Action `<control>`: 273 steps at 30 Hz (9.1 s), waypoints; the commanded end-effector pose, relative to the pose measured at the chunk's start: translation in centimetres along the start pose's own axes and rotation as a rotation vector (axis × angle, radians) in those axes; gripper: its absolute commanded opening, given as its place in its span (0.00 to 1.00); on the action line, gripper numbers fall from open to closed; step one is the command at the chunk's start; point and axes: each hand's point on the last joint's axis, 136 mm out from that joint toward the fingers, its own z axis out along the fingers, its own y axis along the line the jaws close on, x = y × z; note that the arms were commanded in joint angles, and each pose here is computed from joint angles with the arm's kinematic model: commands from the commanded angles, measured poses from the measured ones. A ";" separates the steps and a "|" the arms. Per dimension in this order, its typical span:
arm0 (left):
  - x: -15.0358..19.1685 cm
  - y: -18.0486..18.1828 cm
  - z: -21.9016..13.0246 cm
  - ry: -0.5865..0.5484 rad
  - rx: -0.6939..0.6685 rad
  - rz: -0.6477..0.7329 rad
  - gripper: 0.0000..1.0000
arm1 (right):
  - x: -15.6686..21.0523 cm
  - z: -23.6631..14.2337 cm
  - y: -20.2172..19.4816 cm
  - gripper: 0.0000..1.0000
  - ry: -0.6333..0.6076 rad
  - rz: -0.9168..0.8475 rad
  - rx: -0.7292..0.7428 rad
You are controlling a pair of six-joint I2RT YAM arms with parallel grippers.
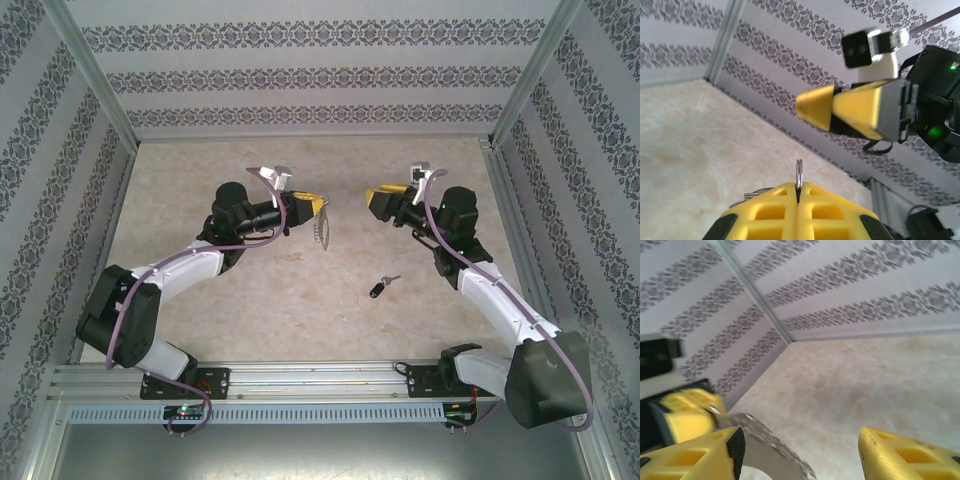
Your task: Put the keys on the keyring
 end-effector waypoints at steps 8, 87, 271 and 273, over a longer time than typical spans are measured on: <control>-1.8 -2.2 -1.4 -0.208 -0.045 0.494 0.00 | 2.8 0.3 -2.8 0.63 0.034 0.098 0.061; 3.6 -3.8 -0.9 0.488 0.058 0.194 0.00 | 9.0 3.4 9.4 0.28 0.416 -0.008 -0.552; -0.8 -3.1 -3.5 0.010 -0.073 0.623 0.00 | 8.6 -0.7 -4.2 0.53 0.070 0.178 0.066; -0.8 -2.9 -3.7 -0.016 -0.103 0.684 0.00 | 8.7 -0.8 -4.4 0.54 0.072 0.180 0.071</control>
